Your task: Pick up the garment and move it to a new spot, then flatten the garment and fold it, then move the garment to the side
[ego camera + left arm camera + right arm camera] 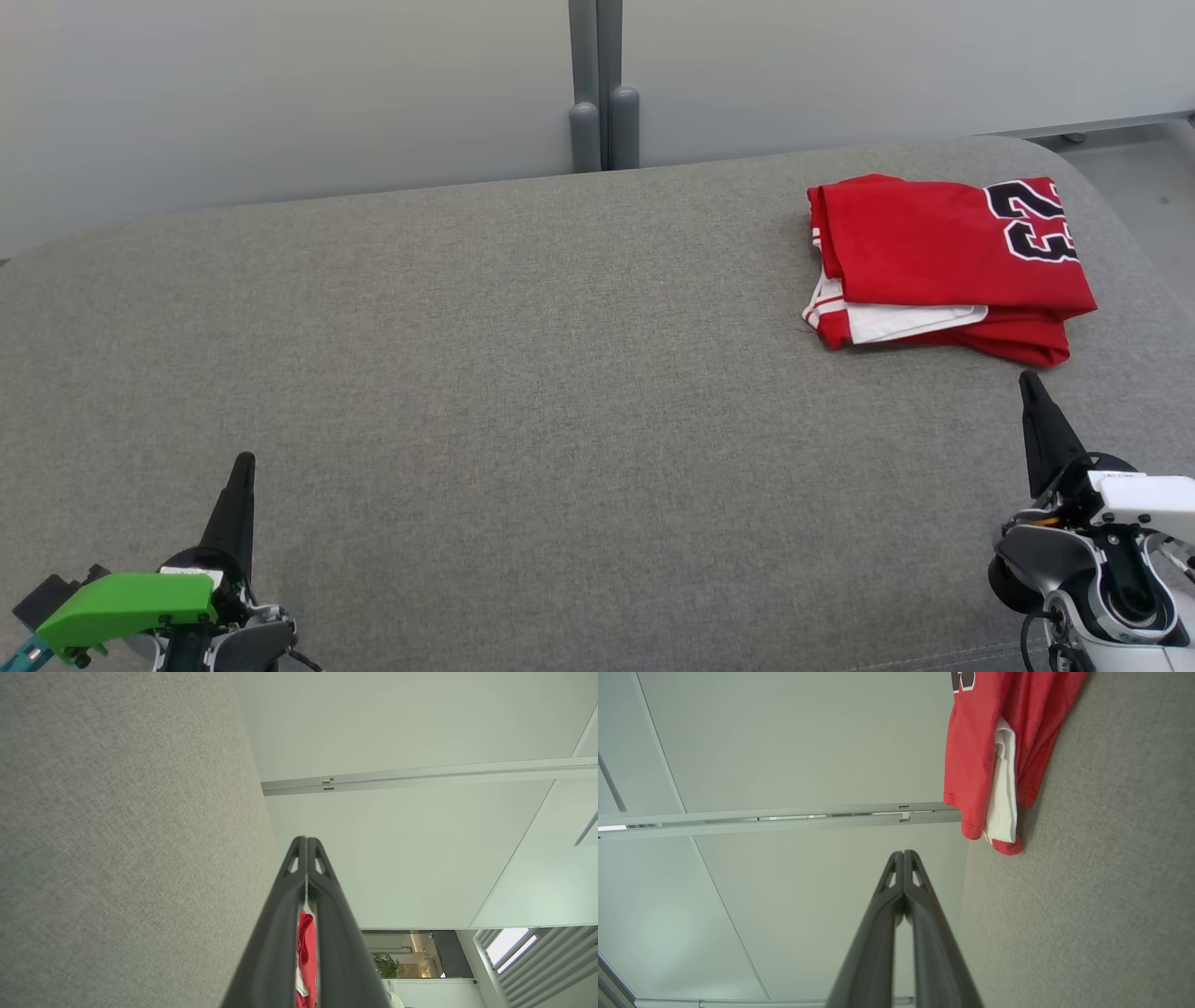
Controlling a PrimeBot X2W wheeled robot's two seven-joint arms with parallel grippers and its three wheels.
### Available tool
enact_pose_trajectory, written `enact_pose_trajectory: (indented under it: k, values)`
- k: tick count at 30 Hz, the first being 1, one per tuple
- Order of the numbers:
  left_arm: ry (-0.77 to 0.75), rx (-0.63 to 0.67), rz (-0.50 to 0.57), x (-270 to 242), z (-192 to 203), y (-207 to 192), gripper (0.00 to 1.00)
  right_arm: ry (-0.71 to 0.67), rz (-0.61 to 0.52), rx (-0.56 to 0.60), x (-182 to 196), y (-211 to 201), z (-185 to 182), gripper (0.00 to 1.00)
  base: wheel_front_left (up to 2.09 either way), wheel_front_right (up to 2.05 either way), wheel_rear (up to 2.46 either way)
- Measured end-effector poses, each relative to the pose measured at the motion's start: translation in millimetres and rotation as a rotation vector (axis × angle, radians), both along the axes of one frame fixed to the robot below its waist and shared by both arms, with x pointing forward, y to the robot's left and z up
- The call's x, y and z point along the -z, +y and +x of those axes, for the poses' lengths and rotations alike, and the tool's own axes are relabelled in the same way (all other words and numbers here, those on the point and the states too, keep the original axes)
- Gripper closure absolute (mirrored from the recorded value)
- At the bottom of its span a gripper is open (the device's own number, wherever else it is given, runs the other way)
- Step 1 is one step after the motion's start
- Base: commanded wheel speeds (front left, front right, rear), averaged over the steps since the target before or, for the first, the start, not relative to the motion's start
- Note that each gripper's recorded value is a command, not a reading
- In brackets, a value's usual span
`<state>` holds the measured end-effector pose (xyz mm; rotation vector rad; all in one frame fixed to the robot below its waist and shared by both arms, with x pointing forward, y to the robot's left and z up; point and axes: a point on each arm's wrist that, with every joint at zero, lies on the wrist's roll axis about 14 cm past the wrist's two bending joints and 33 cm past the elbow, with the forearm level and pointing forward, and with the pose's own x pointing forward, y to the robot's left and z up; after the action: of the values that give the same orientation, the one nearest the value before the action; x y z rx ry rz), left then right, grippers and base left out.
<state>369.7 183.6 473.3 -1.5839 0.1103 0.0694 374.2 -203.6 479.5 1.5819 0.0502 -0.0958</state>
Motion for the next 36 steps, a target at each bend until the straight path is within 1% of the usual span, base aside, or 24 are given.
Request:
enact_pose_trajectory:
  k: [36]
  values:
    - [-0.006, -0.001, 0.0, -0.8, 2.6, 0.9, 1.0, 0.009, 0.001, 0.001, 2.8, -0.7, -0.5, 1.0, 0.0, 0.0, 0.0]
